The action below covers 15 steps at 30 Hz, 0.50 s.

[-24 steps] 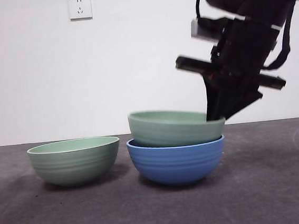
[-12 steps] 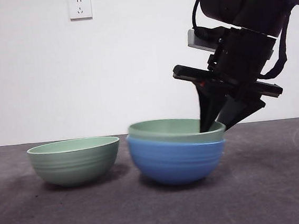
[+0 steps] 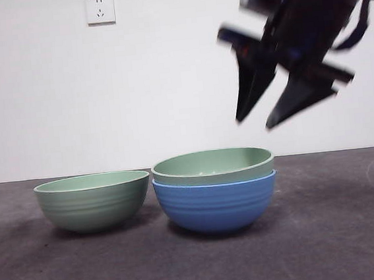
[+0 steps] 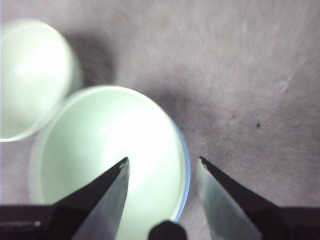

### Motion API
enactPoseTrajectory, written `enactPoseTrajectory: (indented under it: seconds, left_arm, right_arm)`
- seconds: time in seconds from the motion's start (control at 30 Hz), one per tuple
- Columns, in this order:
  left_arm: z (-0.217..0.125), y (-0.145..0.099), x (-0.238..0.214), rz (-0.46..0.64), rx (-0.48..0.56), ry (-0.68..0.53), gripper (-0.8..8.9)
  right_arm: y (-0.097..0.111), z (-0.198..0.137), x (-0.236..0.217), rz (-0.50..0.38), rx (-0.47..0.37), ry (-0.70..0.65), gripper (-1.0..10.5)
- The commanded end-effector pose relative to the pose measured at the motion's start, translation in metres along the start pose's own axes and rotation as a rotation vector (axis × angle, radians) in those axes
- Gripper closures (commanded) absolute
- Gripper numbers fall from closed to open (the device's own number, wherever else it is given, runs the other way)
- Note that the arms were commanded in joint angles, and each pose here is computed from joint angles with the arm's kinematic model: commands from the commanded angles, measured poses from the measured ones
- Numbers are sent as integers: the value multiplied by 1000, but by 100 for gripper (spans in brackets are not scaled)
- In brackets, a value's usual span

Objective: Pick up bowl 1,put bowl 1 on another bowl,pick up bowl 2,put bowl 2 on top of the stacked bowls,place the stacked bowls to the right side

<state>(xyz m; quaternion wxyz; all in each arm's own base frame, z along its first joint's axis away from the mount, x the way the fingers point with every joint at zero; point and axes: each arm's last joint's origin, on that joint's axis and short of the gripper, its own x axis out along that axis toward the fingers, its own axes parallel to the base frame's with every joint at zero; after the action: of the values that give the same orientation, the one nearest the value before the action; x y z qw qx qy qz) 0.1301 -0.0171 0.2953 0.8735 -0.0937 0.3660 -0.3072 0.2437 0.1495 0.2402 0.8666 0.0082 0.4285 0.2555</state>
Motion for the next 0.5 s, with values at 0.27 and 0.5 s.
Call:
enactPoseTrajectory:
  seconds: [0.27, 0.5]
  left_arm:
    - [32, 32, 63, 120, -97, 33, 212]
    - [42, 52, 126, 264, -103, 155, 216]
  right_arm:
    - [10, -12, -93, 17, -22, -133, 721]
    - [9, -31, -138, -44, -21, -200, 721]
